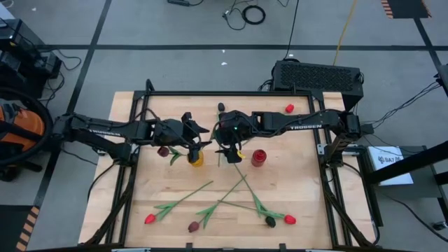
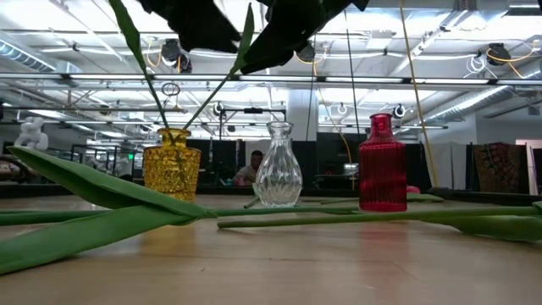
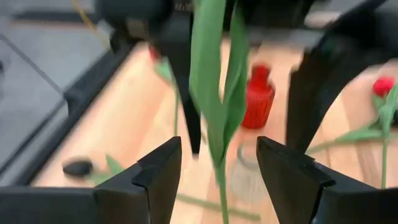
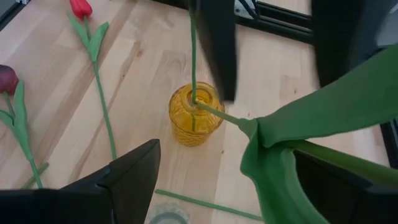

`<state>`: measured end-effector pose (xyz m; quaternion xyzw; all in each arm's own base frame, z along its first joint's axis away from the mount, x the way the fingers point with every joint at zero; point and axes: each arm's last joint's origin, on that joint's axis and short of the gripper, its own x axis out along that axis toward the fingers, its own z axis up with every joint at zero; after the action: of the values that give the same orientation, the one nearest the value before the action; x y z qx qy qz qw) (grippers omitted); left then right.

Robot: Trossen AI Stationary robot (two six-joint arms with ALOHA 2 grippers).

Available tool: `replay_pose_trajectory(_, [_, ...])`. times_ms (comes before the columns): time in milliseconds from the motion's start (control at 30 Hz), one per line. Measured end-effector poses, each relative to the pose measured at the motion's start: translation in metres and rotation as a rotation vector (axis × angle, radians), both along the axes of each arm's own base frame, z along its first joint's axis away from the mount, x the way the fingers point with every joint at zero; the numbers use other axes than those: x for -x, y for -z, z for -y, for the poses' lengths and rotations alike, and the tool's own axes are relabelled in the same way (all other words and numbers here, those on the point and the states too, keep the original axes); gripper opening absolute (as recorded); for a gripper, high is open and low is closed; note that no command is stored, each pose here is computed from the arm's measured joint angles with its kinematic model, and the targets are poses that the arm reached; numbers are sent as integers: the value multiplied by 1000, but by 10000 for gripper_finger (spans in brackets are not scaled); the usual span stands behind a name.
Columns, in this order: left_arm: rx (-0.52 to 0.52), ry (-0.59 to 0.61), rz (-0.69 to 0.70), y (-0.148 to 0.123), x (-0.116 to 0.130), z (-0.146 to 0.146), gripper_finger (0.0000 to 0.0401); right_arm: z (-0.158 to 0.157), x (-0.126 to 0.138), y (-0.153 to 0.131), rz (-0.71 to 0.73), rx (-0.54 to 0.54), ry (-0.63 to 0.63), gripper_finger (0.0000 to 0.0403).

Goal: Sort flowers into vase by color
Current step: Put the top red tulip into the yellow vase

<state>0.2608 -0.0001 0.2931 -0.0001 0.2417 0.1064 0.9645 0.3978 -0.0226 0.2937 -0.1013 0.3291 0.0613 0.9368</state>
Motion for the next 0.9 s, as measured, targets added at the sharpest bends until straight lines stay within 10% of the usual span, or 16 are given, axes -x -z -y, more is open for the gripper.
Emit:
replay_pose_trajectory(533, [23, -45, -41, 22, -4, -6, 209, 0, -3, -3, 45, 4, -1, 313])
replay_pose_trajectory(900, [-4, -34, -24, 20, -5, -7, 33, 0, -2, -3, 37, -47, 31, 313])
